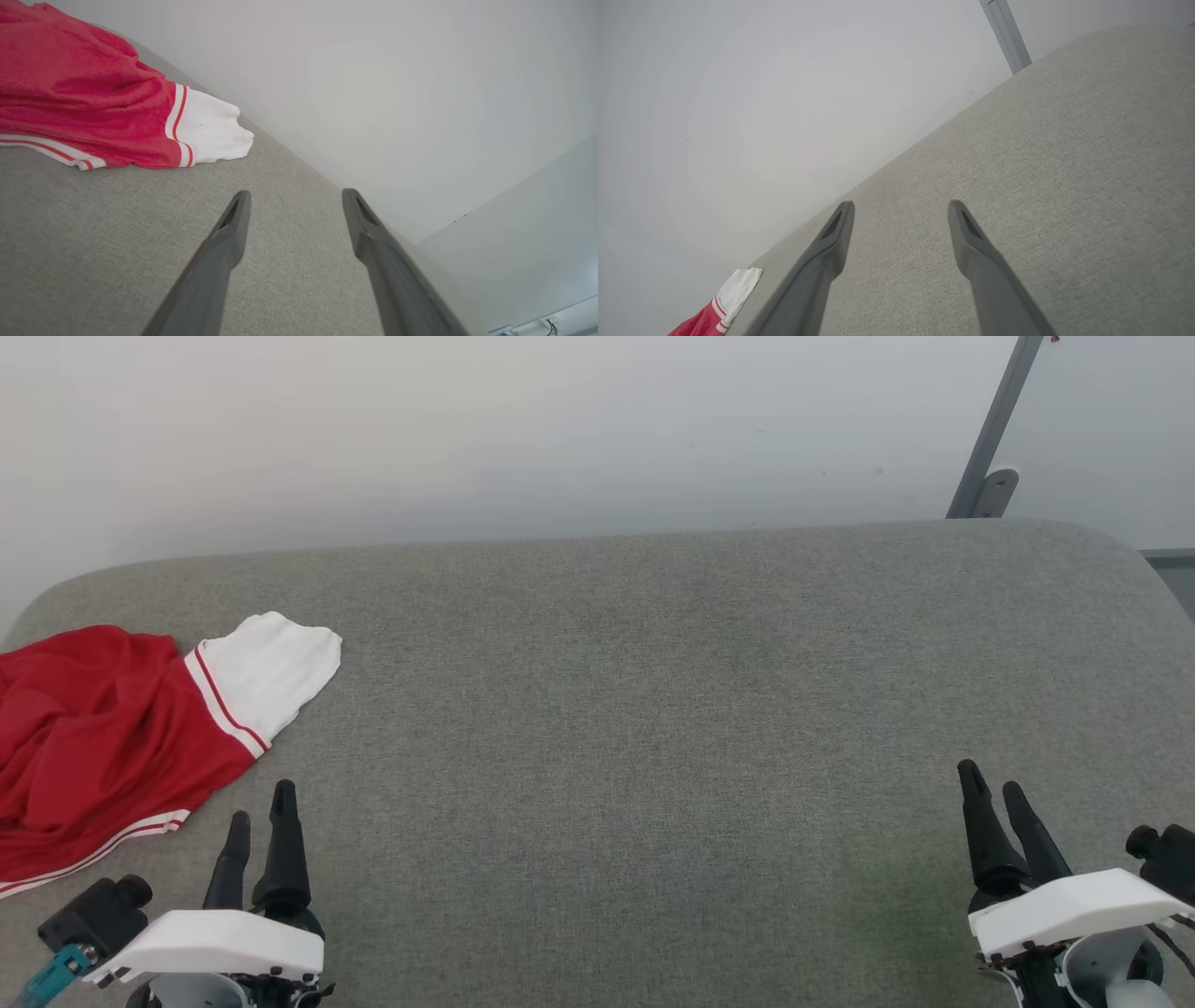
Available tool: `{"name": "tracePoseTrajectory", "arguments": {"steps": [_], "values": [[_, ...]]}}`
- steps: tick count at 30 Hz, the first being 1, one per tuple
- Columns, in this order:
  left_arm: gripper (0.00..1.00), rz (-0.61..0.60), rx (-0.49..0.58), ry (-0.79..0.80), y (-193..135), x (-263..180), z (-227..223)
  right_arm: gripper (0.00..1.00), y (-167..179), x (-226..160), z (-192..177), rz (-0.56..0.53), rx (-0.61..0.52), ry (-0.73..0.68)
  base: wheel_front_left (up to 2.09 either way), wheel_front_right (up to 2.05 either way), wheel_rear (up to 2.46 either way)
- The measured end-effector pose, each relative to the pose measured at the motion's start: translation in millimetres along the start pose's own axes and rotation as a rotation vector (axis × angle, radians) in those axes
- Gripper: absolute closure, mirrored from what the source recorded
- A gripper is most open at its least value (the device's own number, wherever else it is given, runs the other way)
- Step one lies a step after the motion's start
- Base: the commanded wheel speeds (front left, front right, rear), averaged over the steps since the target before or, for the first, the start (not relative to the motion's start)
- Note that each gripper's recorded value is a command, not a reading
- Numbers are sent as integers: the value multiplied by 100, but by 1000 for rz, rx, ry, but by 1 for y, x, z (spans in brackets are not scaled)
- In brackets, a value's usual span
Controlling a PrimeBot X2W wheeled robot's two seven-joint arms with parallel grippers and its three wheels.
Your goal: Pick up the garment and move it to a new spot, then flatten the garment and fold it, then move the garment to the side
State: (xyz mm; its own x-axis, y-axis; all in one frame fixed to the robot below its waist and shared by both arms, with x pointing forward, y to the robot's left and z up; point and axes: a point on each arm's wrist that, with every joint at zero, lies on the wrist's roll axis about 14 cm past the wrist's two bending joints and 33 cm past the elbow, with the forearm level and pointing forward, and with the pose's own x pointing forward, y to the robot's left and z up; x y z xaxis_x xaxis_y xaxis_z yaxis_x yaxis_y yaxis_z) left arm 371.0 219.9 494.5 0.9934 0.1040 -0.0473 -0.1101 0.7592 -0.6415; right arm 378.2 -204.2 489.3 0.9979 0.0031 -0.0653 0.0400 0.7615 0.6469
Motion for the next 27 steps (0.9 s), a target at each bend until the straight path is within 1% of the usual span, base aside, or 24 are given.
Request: {"name": "tracePoseTrajectory", "arguments": {"steps": [14, 27], "values": [[0, -29, 168, -27, -3, -1, 3, 0, 4, 0, 2, 20, -139, -12, 0, 0, 0], [0, -64, 296, -47, -7, -4, 4, 0, 6, -1, 6, 32, -254, -38, 0, 0, 0]]}}
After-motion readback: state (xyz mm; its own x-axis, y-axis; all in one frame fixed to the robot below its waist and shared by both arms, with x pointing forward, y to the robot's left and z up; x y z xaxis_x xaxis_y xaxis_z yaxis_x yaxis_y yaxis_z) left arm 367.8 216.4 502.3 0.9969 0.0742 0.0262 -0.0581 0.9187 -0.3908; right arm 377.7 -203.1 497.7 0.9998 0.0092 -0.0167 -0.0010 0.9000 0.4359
